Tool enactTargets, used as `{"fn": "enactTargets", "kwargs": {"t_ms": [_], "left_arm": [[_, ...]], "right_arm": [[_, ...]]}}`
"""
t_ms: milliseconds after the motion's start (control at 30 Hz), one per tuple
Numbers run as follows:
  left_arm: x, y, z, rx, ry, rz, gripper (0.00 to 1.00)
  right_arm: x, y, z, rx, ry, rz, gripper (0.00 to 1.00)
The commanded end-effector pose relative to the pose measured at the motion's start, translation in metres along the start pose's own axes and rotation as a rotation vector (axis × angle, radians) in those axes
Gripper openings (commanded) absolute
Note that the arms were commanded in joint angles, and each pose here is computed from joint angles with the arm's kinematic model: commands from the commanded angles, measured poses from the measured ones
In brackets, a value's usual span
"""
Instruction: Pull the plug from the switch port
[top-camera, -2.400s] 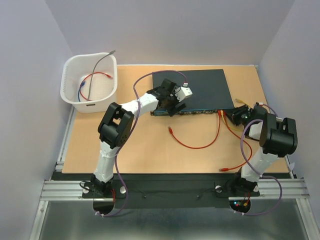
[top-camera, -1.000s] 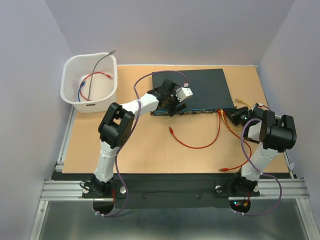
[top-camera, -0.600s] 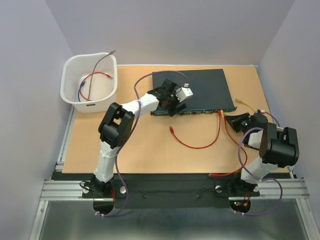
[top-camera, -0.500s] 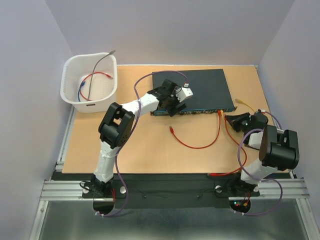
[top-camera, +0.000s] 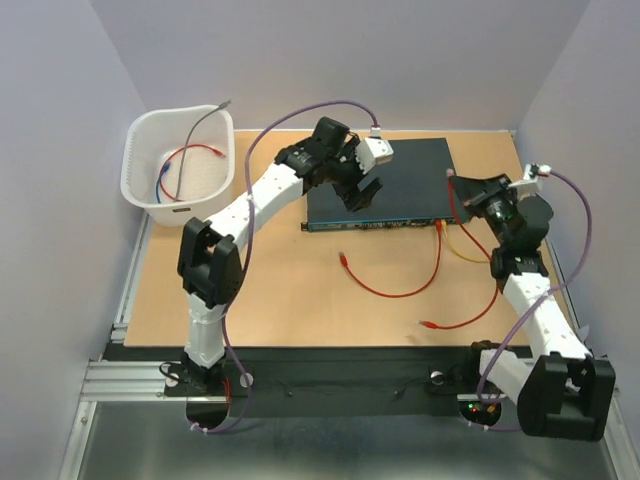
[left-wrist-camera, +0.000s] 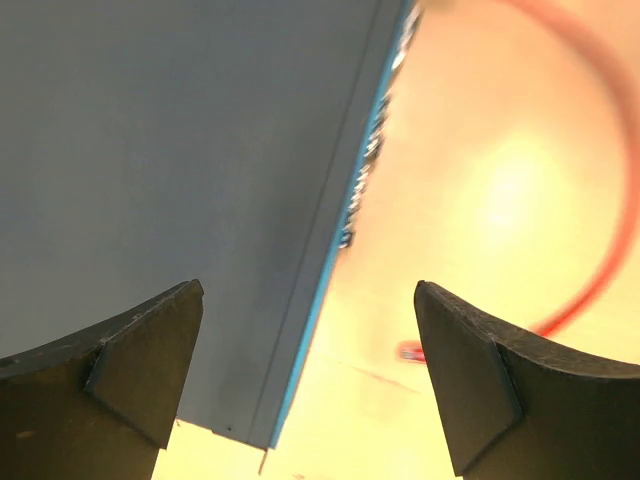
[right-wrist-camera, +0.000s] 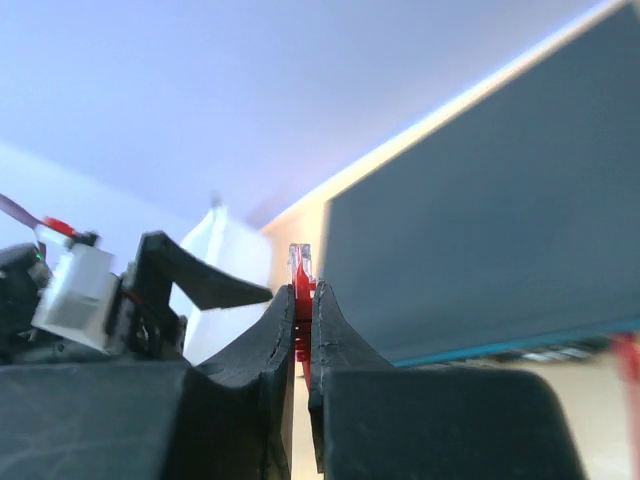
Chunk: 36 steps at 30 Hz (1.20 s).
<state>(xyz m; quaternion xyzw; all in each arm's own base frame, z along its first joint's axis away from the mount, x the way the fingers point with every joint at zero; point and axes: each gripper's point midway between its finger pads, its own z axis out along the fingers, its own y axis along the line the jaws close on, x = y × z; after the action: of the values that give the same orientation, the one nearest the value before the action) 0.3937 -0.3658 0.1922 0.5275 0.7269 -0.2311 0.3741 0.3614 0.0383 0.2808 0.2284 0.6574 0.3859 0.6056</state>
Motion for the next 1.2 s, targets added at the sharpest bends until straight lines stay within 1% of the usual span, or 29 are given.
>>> {"fn": "enactTargets", "kwargs": {"t_ms": [0,33,67,100,167,200,233,267,333,367,400,433,533,667,833,900,1000,1033,1067,1100,1133,1167], "left_arm": [[-0.079,-0.038,-0.075,0.106,-0.206,-0.005,0.99],[-0.085,-0.041,-0.081,0.118,-0.224,-0.013,0.99],[-0.091,-0.045,-0.087,0.131,-0.241,-0.021,0.99],[-0.101,-0.052,-0.099,0.153,-0.278,-0.034,0.99],[-0.108,-0.055,-0.111,0.171,-0.313,-0.050,0.99],[-0.112,-0.055,-0.116,0.173,-0.340,-0.057,0.99],[-0.114,-0.056,-0.120,0.192,-0.354,-0.099,0.99],[-0.114,-0.045,-0.121,0.167,-0.374,-0.118,0.99],[-0.113,-0.033,-0.122,0.146,-0.399,-0.169,0.97],[-0.112,-0.017,-0.125,0.127,-0.426,-0.232,0.97],[-0.112,-0.012,-0.126,0.131,-0.436,-0.258,0.96],[-0.113,-0.012,-0.128,0.159,-0.449,-0.271,0.95],[-0.116,-0.008,-0.124,0.166,-0.456,-0.295,0.91],[-0.122,-0.007,-0.121,0.163,-0.472,-0.285,0.88],[-0.122,-0.006,-0.119,0.155,-0.482,-0.222,0.86],[-0.120,-0.006,-0.119,0.148,-0.482,-0.211,0.83],[-0.115,-0.006,-0.116,0.139,-0.473,-0.203,0.73],[-0.114,-0.001,-0.114,0.116,-0.470,-0.211,0.62],[-0.114,0.001,-0.114,0.105,-0.470,-0.206,0.57],[-0.111,0.004,-0.113,0.094,-0.466,-0.211,0.44],[-0.110,0.005,-0.112,0.088,-0.463,-0.214,0.37],[-0.109,0.006,-0.111,0.083,-0.462,-0.212,0.31]], "right_arm": [[0.016,0.074,0.033,-0.189,0.031,0.008,0.00],[0.021,0.090,0.042,-0.220,0.033,-0.004,0.00],[0.028,0.118,0.049,-0.278,0.022,-0.019,0.00],[0.029,0.127,0.063,-0.296,0.017,-0.013,0.00],[0.024,0.153,0.069,-0.380,-0.032,0.045,0.01],[0.025,0.157,0.078,-0.390,-0.034,0.066,0.00],[0.029,0.162,0.083,-0.401,-0.031,0.079,0.00],[0.035,0.175,0.090,-0.430,-0.029,0.087,0.00],[0.045,0.182,0.096,-0.439,-0.015,0.103,0.01],[0.048,0.191,0.096,-0.459,-0.023,0.118,0.00],[0.049,0.193,0.097,-0.463,-0.026,0.121,0.01],[0.051,0.195,0.101,-0.465,-0.029,0.125,0.00],[0.056,0.207,0.101,-0.493,-0.033,0.142,0.00],[0.063,0.223,0.101,-0.546,-0.021,0.174,0.00],[0.073,0.232,0.106,-0.570,0.006,0.206,0.01],[0.075,0.232,0.108,-0.572,0.009,0.207,0.00],[0.082,0.236,0.110,-0.593,0.046,0.230,0.00],[0.084,0.238,0.108,-0.603,0.053,0.252,0.00],[0.086,0.238,0.106,-0.609,0.059,0.261,0.01],[0.085,0.237,0.105,-0.609,0.056,0.269,0.01],[0.084,0.235,0.102,-0.607,0.053,0.273,0.00],[0.082,0.235,0.101,-0.605,0.047,0.274,0.00]]}}
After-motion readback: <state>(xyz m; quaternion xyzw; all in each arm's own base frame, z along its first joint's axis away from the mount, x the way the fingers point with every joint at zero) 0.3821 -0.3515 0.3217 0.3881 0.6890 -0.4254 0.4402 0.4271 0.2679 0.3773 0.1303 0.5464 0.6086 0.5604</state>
